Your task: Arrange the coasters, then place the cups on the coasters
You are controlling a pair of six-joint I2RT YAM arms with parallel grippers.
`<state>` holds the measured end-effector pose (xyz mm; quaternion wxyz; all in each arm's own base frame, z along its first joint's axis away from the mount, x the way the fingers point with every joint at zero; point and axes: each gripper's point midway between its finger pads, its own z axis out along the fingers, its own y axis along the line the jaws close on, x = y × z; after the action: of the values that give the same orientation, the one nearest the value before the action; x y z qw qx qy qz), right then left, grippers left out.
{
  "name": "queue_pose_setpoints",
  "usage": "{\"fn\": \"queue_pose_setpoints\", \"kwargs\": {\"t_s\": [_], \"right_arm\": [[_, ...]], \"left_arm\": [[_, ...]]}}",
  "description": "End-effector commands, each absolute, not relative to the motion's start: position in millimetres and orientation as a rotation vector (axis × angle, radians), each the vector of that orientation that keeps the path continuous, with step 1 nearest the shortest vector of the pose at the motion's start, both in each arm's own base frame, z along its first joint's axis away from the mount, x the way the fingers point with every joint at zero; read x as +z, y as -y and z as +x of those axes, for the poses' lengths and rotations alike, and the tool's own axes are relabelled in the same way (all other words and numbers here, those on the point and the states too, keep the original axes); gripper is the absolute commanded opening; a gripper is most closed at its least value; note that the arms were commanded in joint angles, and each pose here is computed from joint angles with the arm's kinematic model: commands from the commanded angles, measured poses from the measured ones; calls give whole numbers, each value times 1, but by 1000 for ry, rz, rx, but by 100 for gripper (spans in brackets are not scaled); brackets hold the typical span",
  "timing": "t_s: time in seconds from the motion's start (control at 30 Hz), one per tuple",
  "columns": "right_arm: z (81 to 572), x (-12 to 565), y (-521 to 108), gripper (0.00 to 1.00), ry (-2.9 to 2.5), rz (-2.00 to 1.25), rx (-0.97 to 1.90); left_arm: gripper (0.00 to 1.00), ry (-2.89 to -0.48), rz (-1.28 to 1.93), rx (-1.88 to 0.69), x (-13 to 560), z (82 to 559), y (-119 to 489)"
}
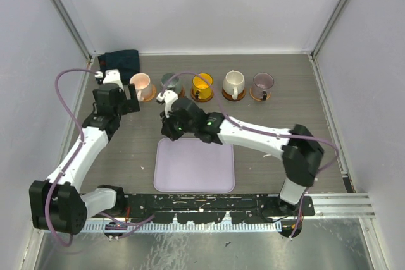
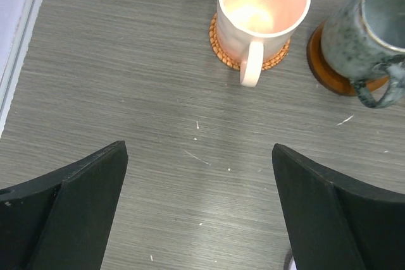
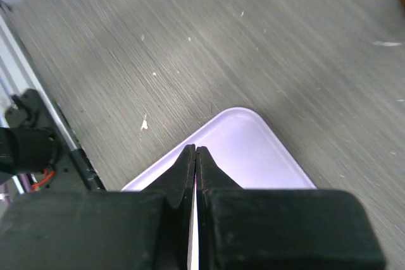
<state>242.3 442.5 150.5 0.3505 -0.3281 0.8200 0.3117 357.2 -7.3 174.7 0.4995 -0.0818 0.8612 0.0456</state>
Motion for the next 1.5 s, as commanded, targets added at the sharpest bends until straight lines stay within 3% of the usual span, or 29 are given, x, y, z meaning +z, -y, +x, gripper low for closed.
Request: {"fn": "queue_pose_setpoints", "kwargs": {"t_s": [0.0,0.3,0.47,0.53,0.6,0.93,1.47], "right_arm": [[263,221,-398,3,-1975,-653,728],[322,231,-232,9,-1977,-176,490],[332,250,-136,34,-1884,108,295],[329,255,-102,53,-1840,223,215],[322,264,-73,66,-1782,320,147],[275,303,15,100,-1530,613,-122],[257,302,37,100,-1465,713,-190]], "left_arm": [[98,-1960,-251,40,217,357,9],[98,-1880,-397,-62,249,340,11],[98,-1852,-363,-75,272,332,12],[98,-1829,-348,-88,280,329,14],[98,-1802,-364,-80,287,325,10],[98,-1643,-479,3,311,294,-19],[98,-1618,-532,63,307,279,-33]]}}
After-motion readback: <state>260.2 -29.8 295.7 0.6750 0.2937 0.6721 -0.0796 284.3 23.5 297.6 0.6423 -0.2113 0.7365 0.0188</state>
